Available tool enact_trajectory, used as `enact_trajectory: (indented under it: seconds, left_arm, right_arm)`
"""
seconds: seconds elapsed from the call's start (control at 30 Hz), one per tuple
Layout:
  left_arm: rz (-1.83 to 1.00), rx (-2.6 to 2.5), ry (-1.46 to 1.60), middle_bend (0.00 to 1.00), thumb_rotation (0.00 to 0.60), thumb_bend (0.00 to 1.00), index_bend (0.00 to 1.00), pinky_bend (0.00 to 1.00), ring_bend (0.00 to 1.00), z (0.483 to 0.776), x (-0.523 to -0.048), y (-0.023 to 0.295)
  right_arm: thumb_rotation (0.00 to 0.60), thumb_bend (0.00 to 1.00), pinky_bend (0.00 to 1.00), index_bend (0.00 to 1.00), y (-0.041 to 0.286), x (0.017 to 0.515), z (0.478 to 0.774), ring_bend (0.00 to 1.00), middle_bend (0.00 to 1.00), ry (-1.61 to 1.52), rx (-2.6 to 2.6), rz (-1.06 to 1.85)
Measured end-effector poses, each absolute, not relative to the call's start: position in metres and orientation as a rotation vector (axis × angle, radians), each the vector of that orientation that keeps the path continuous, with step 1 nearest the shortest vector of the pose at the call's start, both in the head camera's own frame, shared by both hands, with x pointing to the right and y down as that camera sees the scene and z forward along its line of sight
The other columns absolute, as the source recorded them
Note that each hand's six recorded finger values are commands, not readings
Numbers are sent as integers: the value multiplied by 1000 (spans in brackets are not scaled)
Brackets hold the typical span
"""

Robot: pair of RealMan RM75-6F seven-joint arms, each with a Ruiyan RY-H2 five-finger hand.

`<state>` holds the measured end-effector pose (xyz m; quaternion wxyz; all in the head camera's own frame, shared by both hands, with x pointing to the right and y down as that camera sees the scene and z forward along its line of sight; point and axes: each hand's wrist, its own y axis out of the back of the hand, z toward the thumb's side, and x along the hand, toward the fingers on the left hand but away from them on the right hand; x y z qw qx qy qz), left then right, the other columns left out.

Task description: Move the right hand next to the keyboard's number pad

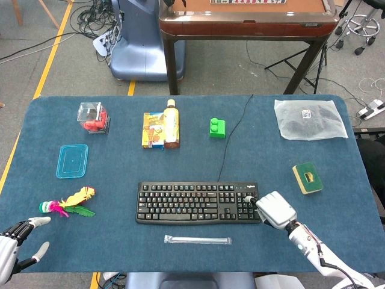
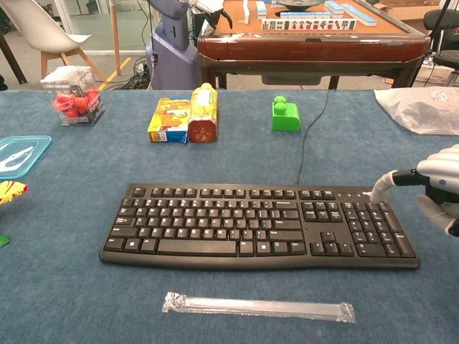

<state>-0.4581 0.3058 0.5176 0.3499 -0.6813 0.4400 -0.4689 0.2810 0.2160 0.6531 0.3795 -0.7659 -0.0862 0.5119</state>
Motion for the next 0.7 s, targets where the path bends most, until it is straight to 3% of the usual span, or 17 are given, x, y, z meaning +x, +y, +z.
enact_trajectory:
  seconds: [0.7]
  left_arm:
    - [-1238, -1755, 1151, 359, 600, 260, 312, 531, 384, 516, -462, 305]
  right_arm:
    - [600, 1000, 1000, 280, 223, 264, 677, 1000, 1000, -145, -1991, 1336]
